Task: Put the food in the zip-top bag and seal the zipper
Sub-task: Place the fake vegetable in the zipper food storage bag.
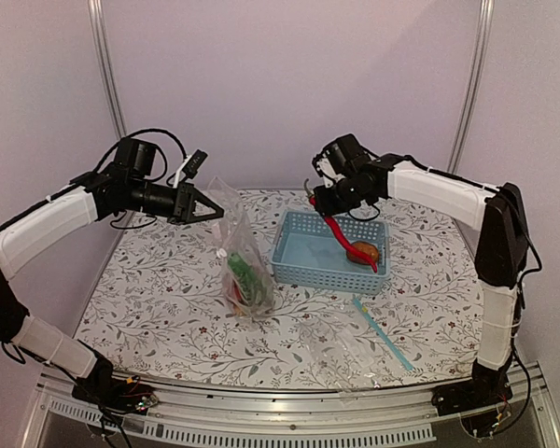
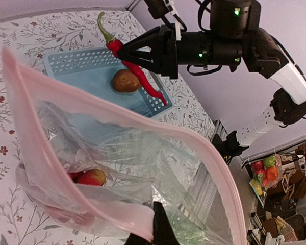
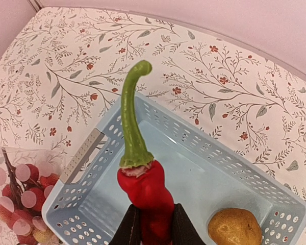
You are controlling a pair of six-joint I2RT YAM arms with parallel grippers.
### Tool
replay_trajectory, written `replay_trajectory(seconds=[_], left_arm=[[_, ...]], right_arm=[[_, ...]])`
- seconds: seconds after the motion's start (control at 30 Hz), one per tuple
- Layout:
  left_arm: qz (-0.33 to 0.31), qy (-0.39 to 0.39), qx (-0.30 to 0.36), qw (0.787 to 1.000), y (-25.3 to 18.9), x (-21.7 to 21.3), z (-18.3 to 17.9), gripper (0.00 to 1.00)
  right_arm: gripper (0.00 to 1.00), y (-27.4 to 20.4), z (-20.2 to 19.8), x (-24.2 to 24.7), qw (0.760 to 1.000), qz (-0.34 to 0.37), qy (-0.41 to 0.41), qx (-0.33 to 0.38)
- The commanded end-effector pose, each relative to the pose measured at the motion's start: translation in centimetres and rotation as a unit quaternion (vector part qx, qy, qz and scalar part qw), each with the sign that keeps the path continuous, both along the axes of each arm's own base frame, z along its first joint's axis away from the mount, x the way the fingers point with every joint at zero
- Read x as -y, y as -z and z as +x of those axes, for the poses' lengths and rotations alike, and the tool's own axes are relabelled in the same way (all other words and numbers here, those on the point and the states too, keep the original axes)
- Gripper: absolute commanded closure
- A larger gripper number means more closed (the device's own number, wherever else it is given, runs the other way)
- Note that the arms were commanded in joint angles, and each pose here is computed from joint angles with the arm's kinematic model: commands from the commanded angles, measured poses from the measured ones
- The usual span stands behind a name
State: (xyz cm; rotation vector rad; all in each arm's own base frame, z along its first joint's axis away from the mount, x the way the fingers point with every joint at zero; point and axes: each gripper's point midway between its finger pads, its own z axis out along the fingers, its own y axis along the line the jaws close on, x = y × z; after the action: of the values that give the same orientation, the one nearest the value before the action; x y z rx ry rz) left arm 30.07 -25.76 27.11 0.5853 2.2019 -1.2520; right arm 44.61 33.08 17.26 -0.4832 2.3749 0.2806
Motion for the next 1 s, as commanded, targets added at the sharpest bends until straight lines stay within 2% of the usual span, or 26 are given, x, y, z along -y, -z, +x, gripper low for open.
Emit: replay_trajectory(seconds=[0.0,0.27,0.63,0.97], left_arm=[[-0.006,-0.004,0.011,1.000,-0.6,-0.4,0.0,1.00],[-0.013,-0.001,0.010,1.000,-0.7,-0.3,-0.2,1.00],[-0.054,0.028,0.029,0.998,-2.7,0.6,-1.6,1.00],[-0.075,0.062,0.047,0.994,-4.1,2.1,-3.4,1.00]], right_arm=[[0.92,-4.8,-0.8,0.4,0.998,0.051,0.001,0.034],[0.91,-13.3,-3.4,1.0,0.987,0.129,-0.003,0.094],[0.87,-25.0,-11.5,-2.4,0.950,0.249,-0.058,0.178],[0.87,-31.3,-16.9,-5.6,0.913,0.321,-0.096,0.232]])
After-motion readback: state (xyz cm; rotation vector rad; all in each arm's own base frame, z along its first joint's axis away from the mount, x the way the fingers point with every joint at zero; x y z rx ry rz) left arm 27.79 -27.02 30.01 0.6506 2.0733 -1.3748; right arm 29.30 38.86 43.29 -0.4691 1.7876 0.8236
